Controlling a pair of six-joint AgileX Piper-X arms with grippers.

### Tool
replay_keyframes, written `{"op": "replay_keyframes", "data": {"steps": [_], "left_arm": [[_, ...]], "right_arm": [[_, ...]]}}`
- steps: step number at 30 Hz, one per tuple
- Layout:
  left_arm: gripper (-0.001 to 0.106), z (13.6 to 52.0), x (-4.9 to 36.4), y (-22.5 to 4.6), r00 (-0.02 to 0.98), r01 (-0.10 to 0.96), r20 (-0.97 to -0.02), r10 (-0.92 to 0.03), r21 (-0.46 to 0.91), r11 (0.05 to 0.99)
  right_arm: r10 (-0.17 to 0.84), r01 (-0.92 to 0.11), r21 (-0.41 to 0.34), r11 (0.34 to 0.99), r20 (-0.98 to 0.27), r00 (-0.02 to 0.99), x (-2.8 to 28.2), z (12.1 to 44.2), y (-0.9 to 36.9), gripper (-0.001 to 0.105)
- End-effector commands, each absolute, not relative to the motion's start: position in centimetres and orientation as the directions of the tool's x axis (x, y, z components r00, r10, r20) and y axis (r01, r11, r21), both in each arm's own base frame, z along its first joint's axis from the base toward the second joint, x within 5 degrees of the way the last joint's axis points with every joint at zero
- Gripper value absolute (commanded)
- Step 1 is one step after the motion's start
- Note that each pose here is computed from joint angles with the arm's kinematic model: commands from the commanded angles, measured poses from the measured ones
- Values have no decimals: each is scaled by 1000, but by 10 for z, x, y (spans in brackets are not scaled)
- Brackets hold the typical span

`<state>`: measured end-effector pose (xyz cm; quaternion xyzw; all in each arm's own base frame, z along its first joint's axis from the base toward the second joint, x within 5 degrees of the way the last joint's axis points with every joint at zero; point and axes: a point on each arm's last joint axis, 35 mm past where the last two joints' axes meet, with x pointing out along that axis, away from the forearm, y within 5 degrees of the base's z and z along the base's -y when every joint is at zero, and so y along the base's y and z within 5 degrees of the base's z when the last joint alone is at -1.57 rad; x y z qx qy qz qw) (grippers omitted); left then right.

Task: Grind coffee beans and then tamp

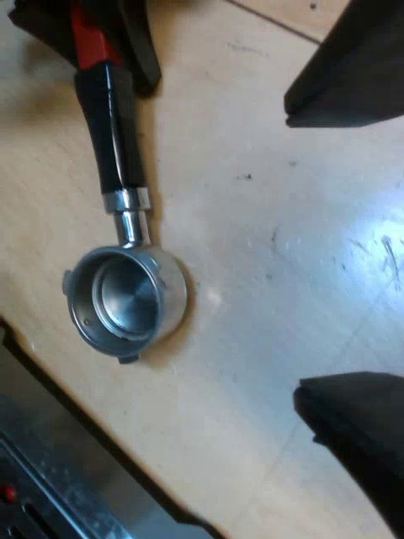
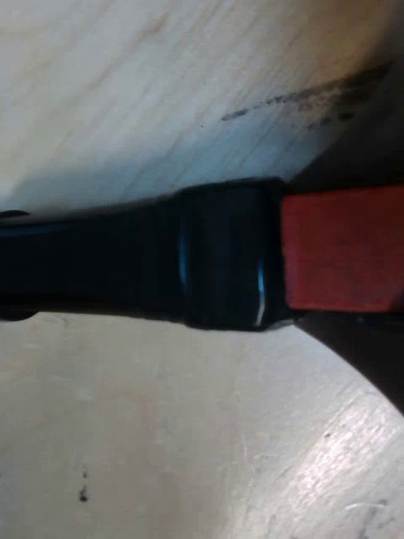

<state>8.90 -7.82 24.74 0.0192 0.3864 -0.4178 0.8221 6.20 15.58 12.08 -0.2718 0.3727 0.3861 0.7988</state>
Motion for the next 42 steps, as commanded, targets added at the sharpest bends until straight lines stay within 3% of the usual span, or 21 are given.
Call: {"op": "replay_keyframes", "data": {"steps": [1,6,7,15,22,26,27,28,33,37,40,42], "left_arm": [[64,249,89,-79,355,710,-637,-685,-293,640],[64,249,89,-79,355,710,-637,-685,-293,640],[64,249,89,-79,355,710,-637,-685,-293,640],[64,249,89,-79,356,711,-635,-685,-293,640],[64,251,90,-79,358,712,-632,-687,-291,639],[60,257,89,-80,350,724,-615,-707,-302,621],[52,267,90,-81,360,732,-594,-719,-298,613],[51,273,90,-81,368,734,-585,-722,-293,612],[54,292,90,-80,391,743,-555,-734,-281,608],[63,304,89,-80,406,750,-529,-745,-272,602],[63,312,89,-80,413,754,-517,-750,-268,600],[63,317,87,-79,415,755,-513,-751,-267,599]], "right_arm": [[370,-839,-125,529,-856,361,58,114,148,2],[357,-840,-129,527,-864,356,58,114,147,8],[356,-844,-100,527,-876,326,56,113,146,47],[259,-827,-108,552,-920,293,56,121,145,48],[196,-830,-127,544,-942,272,59,142,154,75],[165,-831,-137,538,-950,264,60,155,158,75],[149,-832,-144,536,-954,261,61,159,159,75],[132,-831,-154,535,-956,262,61,165,159,75],[102,-820,-200,535,-949,299,63,193,159,75],[152,-812,-222,540,-923,353,64,220,159,75],[182,-813,-220,539,-912,368,64,231,159,75],[277,-786,-223,576,-851,445,65,264,157,75]]}}
